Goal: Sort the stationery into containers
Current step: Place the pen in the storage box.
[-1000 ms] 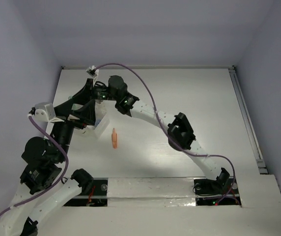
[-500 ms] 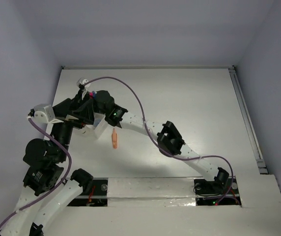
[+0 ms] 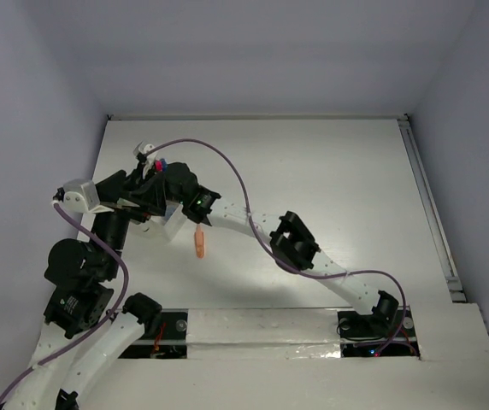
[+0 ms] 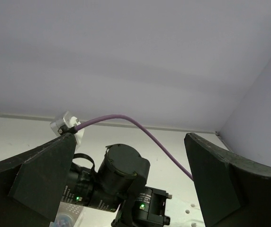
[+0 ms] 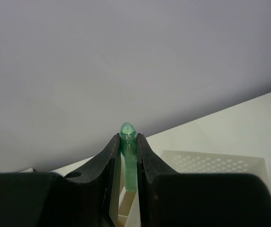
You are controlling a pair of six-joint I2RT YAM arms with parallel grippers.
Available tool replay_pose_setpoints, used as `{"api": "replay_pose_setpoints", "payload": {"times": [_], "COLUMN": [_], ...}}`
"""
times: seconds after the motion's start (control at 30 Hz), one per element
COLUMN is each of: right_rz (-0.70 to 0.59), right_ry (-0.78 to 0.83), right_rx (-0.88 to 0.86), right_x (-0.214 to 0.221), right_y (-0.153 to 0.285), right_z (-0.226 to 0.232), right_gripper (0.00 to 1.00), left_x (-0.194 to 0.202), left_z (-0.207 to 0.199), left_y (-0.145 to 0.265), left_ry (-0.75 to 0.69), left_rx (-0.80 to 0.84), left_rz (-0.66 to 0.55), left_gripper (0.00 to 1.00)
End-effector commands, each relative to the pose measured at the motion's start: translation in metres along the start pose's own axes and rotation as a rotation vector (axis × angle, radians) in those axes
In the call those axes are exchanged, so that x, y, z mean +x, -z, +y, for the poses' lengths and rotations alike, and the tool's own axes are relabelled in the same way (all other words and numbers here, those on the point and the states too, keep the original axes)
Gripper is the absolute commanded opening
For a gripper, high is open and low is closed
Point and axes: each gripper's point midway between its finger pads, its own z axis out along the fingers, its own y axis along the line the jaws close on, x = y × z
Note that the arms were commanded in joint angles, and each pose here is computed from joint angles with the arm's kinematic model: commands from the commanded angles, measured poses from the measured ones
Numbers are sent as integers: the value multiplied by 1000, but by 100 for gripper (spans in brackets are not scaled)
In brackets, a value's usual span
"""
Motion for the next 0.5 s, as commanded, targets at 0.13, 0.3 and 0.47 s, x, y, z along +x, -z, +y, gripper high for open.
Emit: {"api": "replay_pose_setpoints", "payload": {"times": [0.13, 0.3, 0.47], "right_rz": [-49, -45, -66], "right_ry": [35, 39, 42], "right_rx": [-41, -43, -67], "right_x": [-16, -19, -35], "right_y": [-3, -1, 0], "right_z": [17, 18, 26], "right_gripper": [23, 41, 51], "left_x": [-9, -9, -9], "left_z": [-5, -4, -6], "left_y": [-5, -6, -6], "left_ry": [17, 18, 21], "left_rx": [17, 16, 24], "left_rz": [-39, -39, -34], "left_gripper": [99, 99, 99]}}
